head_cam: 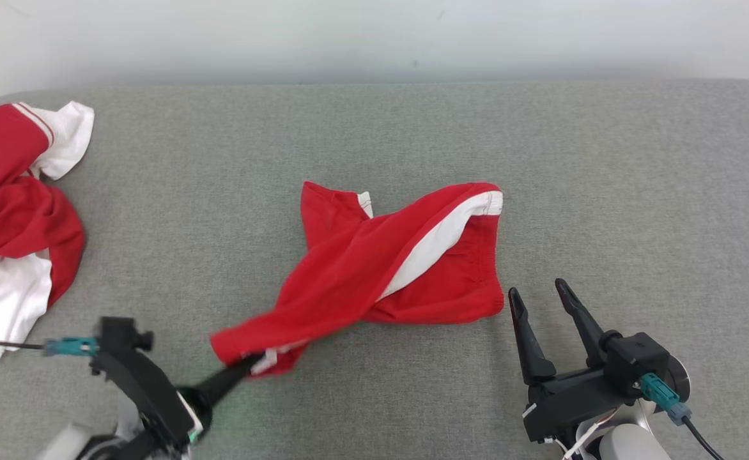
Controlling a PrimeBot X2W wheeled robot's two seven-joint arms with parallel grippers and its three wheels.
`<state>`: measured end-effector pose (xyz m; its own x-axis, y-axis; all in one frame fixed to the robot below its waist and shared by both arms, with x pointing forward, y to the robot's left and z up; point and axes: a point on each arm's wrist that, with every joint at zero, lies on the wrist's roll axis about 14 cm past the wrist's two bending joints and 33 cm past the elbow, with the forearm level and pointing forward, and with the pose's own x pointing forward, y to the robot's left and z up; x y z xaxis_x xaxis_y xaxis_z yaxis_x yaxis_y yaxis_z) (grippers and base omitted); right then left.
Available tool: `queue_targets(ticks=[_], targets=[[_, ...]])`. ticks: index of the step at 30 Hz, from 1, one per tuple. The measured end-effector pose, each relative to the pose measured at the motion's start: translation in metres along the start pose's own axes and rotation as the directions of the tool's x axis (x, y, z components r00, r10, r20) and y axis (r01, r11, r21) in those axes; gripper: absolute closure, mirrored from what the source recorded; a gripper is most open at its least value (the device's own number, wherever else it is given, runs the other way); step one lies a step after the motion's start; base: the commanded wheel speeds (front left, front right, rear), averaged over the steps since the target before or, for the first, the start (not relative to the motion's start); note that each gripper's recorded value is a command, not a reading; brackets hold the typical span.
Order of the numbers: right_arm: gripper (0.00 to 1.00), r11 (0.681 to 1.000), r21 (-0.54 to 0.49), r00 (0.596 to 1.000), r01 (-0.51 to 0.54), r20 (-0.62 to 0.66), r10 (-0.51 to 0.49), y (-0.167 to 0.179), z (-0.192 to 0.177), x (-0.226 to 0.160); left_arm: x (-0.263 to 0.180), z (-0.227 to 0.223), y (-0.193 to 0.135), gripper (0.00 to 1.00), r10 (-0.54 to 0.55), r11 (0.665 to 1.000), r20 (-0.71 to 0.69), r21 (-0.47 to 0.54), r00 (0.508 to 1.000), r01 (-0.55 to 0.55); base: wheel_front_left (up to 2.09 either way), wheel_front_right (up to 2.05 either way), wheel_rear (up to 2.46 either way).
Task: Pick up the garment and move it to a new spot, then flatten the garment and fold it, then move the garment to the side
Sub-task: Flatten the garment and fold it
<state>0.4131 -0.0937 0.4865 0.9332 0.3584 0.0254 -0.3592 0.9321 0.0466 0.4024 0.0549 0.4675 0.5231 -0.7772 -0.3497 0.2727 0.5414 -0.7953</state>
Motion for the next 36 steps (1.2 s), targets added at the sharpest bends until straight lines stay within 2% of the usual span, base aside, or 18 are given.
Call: queue_targets(ticks=[4,7,8,9,10,11,12,14,18,23,30,34,36], targets=[[0.0,1.0,-0.003,1.0,-0.015,-0.005,0.015,0.003,-0.002,0.003,-0.002,0.036,-0.008,1.0,-0.06,0.982,0.179,-0.168,0.982,0.091,0.0,0.0,0.0],[0.0,1.0,-0.01,1.0,-0.017,-0.008,0.017,0.001,-0.002,0.002,-0.005,0.064,0.005,1.0,-0.017,0.981,0.278,-0.18,0.96,0.07,0.0,0.0,0.0],[0.0,1.0,-0.012,1.0,-0.017,-0.007,0.017,0.001,-0.002,0.002,-0.007,0.073,0.012,0.92,0.011,0.985,0.303,-0.169,0.953,0.042,0.0,0.0,0.0],[0.0,1.0,-0.013,1.0,-0.015,-0.005,0.015,0.0,-0.001,0.003,-0.006,0.079,0.018,1.0,0.035,0.989,0.318,-0.149,0.947,0.014,0.0,0.0,0.0],[0.0,1.0,-0.014,1.0,-0.012,-0.006,0.012,-0.001,-0.001,0.003,-0.005,0.085,0.024,0.93,0.061,0.99,0.352,-0.138,0.934,-0.012,0.0,0.0,0.0],[0.0,1.0,-0.012,1.0,-0.006,-0.01,0.006,-0.003,-0.003,0.001,-0.005,0.091,0.031,0.51,0.088,0.99,0.385,-0.135,0.919,-0.038,0.0,0.0,0.0],[0.0,1.0,-0.01,1.0,0.001,-0.016,-0.001,-0.005,-0.004,0.0,-0.004,0.094,0.038,0.0,0.115,0.99,0.413,-0.126,0.904,-0.068,0.0,0.0,0.0],[0.0,1.0,-0.01,1.0,0.009,-0.024,-0.01,-0.008,-0.007,-0.002,0.002,0.095,0.047,0.0,0.148,0.987,0.444,-0.122,0.884,-0.104,0.0,0.0,0.0],[0.0,1.0,-0.014,0.999,0.025,-0.035,-0.026,-0.015,-0.011,-0.004,0.017,0.082,0.053,0.0,0.172,0.984,0.45,-0.125,0.876,-0.129,0.0,0.0,0.0],[0.0,0.999,-0.022,0.999,0.027,-0.031,-0.028,-0.018,-0.009,-0.003,0.014,0.085,0.054,0.0,0.18,0.983,0.507,-0.059,0.843,-0.174,0.0,0.0,0.0],[0.0,1.0,-0.029,1.0,0.003,0.005,-0.003,-0.008,0.004,0.0,0.004,0.078,0.048,0.0,0.16,0.967,0.541,0.082,0.826,-0.241,0.0,0.0,0.0],[0.0,1.0,-0.031,1.0,-0.006,0.016,0.006,-0.004,0.008,-0.003,-0.009,0.077,0.046,0.0,0.145,0.933,0.573,0.191,0.806,-0.304,0.0,0.0,0.0],[0.0,0.999,-0.033,1.0,-0.011,0.02,0.012,-0.001,0.01,-0.004,-0.015,0.079,0.045,0.0,0.143,0.901,0.583,0.257,0.8,-0.348,0.0,0.0,0.0]])
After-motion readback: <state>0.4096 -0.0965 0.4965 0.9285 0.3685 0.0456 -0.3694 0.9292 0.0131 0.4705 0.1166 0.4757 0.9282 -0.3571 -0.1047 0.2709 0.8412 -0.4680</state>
